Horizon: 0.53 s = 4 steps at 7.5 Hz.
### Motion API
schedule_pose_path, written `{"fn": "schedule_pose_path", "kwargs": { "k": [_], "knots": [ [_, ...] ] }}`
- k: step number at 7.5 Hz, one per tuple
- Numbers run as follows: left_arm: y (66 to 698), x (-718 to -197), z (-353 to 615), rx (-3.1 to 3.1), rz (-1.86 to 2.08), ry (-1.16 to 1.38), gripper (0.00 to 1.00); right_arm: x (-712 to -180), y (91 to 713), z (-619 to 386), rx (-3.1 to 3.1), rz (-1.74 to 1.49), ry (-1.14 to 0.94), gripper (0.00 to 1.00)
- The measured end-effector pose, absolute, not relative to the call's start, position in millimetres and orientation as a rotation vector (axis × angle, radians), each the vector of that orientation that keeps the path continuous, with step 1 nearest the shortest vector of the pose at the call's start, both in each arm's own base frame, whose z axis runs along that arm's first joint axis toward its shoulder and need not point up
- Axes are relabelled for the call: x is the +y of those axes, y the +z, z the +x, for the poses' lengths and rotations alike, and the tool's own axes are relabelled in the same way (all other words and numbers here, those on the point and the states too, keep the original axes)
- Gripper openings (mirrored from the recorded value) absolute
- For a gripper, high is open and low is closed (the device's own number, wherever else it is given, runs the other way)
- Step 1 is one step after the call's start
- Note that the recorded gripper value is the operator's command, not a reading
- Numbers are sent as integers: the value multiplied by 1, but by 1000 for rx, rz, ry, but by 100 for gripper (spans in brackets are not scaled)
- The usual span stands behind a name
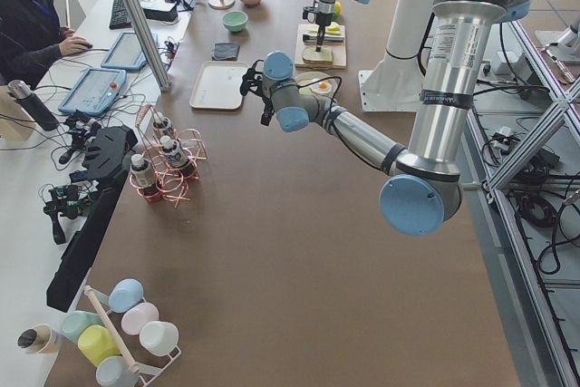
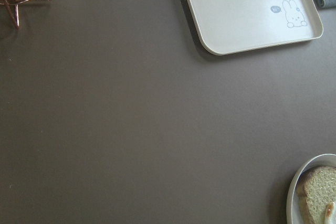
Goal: Make sandwich and place on tray
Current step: 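Lower the right gripper and grasp the bread slice's edge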
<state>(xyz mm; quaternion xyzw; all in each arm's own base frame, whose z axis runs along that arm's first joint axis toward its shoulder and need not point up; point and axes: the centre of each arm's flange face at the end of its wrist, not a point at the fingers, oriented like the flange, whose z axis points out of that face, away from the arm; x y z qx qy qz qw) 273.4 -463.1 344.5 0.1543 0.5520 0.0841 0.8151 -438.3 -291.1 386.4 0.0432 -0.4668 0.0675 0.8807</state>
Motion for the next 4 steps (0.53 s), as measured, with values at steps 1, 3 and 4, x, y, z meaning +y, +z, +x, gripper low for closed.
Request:
{"fn": "schedule_pose_path", "kwargs": {
  "k": [1,3,4],
  "knots": [
    [344,-463,273,1178,330,180,98,-292,385,-438,-975,93,143,0],
    [343,-464,274,1179,332,182,98,-294,378,-432,-989,98,148,0],
    [344,-464,274,1178,332,182,98,-298,372,-424,-1001,100,154,0]
  ]
}}
